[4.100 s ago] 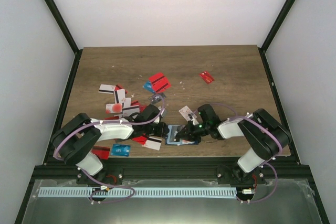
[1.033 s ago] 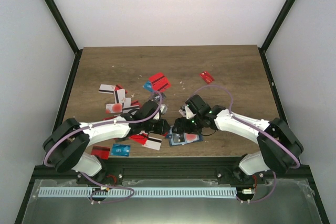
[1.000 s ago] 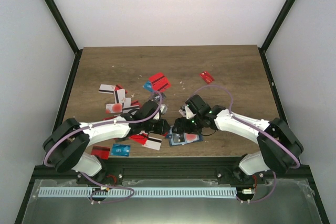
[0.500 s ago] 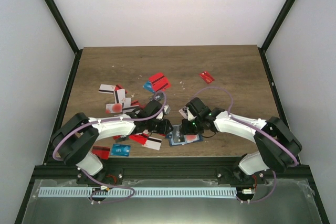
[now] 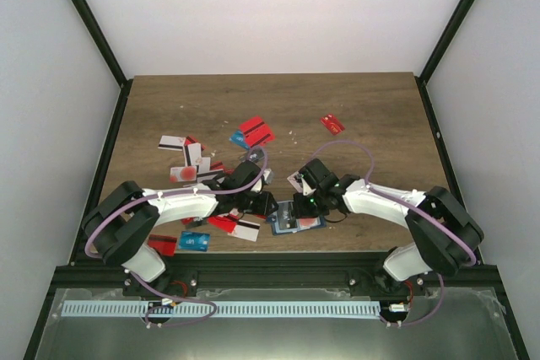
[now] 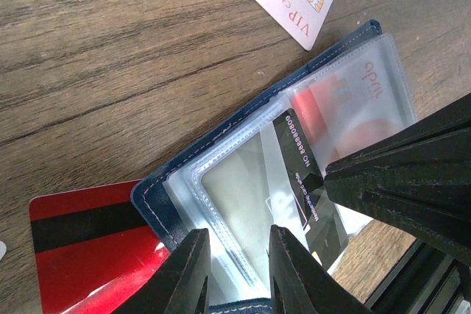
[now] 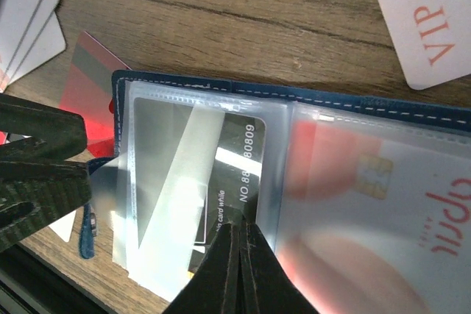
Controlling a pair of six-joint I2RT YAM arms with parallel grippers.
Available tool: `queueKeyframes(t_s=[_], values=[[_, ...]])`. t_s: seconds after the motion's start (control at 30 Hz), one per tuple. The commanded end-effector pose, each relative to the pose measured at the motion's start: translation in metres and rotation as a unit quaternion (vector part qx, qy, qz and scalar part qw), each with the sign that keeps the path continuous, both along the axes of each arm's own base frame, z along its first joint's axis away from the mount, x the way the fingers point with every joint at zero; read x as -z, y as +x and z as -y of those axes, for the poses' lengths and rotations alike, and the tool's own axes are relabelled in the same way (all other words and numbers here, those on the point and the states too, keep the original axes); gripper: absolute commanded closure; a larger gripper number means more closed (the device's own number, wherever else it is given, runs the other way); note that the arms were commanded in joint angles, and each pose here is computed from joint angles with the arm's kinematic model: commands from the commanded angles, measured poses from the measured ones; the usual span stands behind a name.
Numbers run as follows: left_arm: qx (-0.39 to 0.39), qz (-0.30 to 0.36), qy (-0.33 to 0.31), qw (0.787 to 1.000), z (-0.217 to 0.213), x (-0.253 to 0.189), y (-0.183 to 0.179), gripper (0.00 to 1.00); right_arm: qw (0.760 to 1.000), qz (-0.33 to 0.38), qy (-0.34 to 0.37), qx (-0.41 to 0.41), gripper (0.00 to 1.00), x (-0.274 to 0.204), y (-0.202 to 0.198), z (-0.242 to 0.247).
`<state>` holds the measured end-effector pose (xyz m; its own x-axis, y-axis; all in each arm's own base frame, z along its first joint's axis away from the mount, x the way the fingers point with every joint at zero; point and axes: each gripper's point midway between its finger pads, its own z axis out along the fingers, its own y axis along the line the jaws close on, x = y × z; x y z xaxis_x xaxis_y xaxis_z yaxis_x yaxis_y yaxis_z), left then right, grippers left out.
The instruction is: Put the credit cards into the card holder
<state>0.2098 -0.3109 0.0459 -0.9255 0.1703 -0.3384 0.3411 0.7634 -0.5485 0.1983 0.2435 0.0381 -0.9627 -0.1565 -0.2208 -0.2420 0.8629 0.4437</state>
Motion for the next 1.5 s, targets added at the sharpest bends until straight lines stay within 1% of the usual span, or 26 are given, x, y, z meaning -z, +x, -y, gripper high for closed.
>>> queueKeyframes(t_s=[0.0,0.33,0.6,1.03,1.47], values=[[0.006,0.004,-0.006,1.0,0.006,-0.003,0.003,0.75,1.0,0.001,-0.012,-0.002,0.99,0.011,-0.002,0.004],[0.009,0.001,-0.006,1.0,0.007,0.0,0.003,0.75,1.0,-0.013,-0.025,-0.003,0.99,0.031,-0.008,0.009],[0.014,0.0,-0.015,1.0,0.011,-0.002,0.002,0.74,0.999,-0.019,-0.031,-0.003,0.99,0.037,-0.01,0.012],[0.018,-0.012,-0.019,1.0,0.014,0.005,-0.001,0.74,0.999,-0.021,-0.026,-0.002,0.99,0.036,-0.011,0.011],[0.027,-0.011,-0.04,0.999,0.025,-0.009,0.002,0.74,1.0,-0.014,-0.017,0.0,0.99,0.027,-0.009,0.008]])
